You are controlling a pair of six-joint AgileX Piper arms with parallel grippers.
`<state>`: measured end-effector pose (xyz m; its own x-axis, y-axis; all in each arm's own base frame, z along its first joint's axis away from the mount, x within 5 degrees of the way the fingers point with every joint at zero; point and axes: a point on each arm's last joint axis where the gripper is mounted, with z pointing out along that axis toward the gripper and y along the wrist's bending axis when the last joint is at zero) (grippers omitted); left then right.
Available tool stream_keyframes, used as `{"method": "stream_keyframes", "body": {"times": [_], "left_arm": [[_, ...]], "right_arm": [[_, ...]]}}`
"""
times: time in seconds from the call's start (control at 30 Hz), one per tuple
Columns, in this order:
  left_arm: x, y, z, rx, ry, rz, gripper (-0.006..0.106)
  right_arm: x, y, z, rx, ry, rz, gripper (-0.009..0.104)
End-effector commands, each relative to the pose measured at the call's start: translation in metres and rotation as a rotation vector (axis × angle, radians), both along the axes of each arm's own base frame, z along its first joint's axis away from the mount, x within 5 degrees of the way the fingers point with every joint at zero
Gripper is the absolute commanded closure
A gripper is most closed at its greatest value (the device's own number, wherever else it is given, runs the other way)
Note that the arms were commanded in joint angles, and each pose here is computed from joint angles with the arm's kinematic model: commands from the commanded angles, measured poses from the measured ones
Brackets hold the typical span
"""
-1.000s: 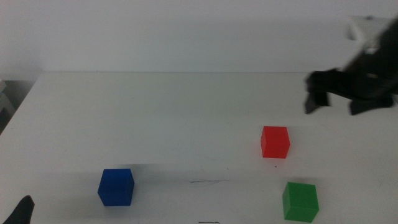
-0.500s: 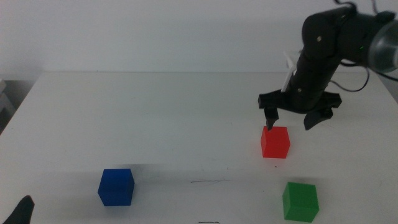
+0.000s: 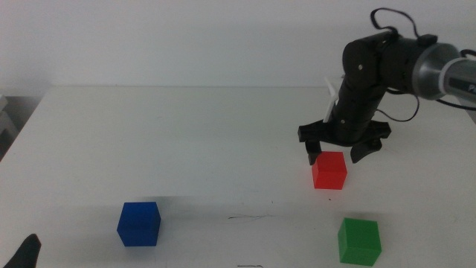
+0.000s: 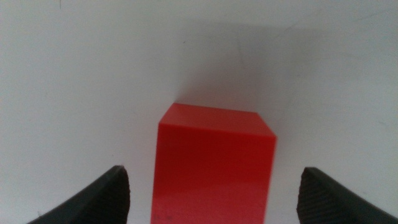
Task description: Stack red cubes first, then green, then blue cubes in a specific spot.
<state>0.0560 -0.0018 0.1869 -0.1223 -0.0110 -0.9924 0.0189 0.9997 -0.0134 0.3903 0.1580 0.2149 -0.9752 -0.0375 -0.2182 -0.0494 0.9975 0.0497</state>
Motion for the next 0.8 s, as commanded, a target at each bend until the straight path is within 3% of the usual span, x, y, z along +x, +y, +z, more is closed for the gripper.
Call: {"method": "stream_keyframes", "body": {"times": [0.0,0.13,0.27,0.43,0.5,0.57,0.77], "left_arm": [[-0.001,0.001,0.009,-0.018,-0.108,0.010,0.007],[-0.001,0.001,0.009,-0.018,-0.108,0.010,0.007],[-0.001,0.001,0.009,-0.018,-0.108,0.010,0.007],[-0.001,0.001,0.009,-0.018,-0.108,0.010,0.007],[-0.001,0.001,0.009,-0.018,-0.108,0.010,0.007],[-0.001,0.001,0.009,-0.018,-0.108,0.010,0.007],[-0.001,0.001,0.009,-0.018,-0.108,0.010,0.007]], "right_arm": [[0.002,0.001,0.026,0.019,-0.095,0.020,0.008],[0.004,0.003,0.018,0.015,-0.083,0.020,0.012],[0.007,0.004,0.008,0.006,-0.059,0.020,0.025],[0.006,0.003,0.008,0.007,-0.052,0.015,0.063],[0.000,0.007,0.020,0.011,-0.060,0.005,0.084],[-0.008,0.014,0.037,0.007,-0.076,0.000,0.096],[-0.025,0.060,0.071,0.005,-0.103,0.037,0.096]]}}
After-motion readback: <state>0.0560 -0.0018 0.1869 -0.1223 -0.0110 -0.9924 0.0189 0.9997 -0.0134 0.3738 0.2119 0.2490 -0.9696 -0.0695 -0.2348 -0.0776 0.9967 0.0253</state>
